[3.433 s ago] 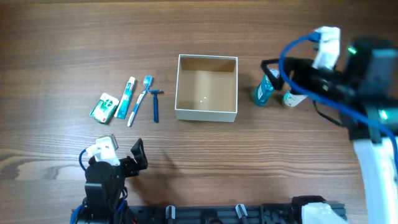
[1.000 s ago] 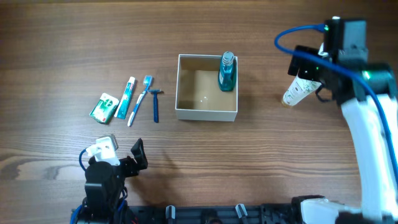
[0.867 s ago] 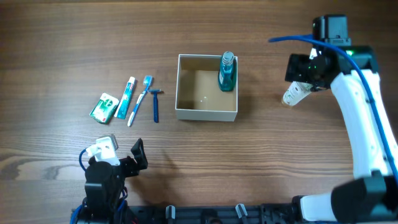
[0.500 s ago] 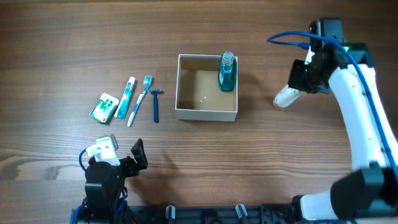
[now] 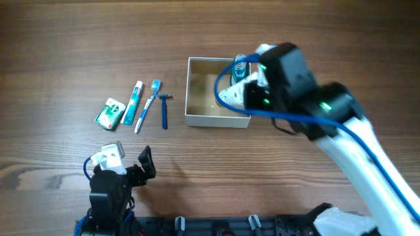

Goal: Pack container
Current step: 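Place the Pantene tube into the box beside the bottle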

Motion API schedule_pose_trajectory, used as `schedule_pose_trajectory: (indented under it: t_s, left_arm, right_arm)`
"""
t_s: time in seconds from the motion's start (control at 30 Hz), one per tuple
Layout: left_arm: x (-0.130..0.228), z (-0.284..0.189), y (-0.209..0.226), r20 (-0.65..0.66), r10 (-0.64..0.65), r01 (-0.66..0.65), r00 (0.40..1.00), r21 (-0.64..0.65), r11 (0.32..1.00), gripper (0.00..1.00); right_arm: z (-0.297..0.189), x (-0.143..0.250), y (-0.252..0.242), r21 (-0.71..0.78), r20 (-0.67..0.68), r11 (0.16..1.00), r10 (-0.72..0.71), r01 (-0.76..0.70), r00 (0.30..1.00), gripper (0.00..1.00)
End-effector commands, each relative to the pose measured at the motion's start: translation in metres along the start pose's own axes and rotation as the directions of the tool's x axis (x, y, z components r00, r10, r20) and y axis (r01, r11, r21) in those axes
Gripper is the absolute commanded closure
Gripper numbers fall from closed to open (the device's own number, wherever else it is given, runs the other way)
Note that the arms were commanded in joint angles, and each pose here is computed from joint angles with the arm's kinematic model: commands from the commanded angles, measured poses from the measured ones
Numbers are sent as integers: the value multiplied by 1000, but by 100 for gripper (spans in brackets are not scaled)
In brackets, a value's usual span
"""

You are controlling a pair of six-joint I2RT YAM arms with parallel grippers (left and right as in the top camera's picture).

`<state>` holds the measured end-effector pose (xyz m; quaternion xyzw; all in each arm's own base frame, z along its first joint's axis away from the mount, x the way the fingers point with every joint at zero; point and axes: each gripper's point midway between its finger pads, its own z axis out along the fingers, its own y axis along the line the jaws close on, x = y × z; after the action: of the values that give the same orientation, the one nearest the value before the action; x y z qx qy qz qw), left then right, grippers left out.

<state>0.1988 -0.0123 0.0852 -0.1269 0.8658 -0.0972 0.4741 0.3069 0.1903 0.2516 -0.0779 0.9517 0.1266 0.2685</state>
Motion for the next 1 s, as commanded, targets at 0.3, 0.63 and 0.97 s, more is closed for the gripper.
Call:
schedule_pose_trajectory:
  t_s: [0.3, 0.63, 0.97]
  left_arm:
    - [6, 2, 1, -15, 10, -10, 1000, 5, 1000, 0]
    - [6, 2, 1, -15, 10, -10, 1000, 5, 1000, 0]
    - [1, 2, 0, 4, 10, -10, 1000, 7, 1000, 0]
  right_arm:
    - [120, 17, -41, 287, -188, 955, -21, 75, 982, 58]
    - [-78, -34, -69, 196, 297, 968, 94, -157, 950, 0]
    - [-115, -2, -215, 267, 349, 744, 517, -612, 782, 0]
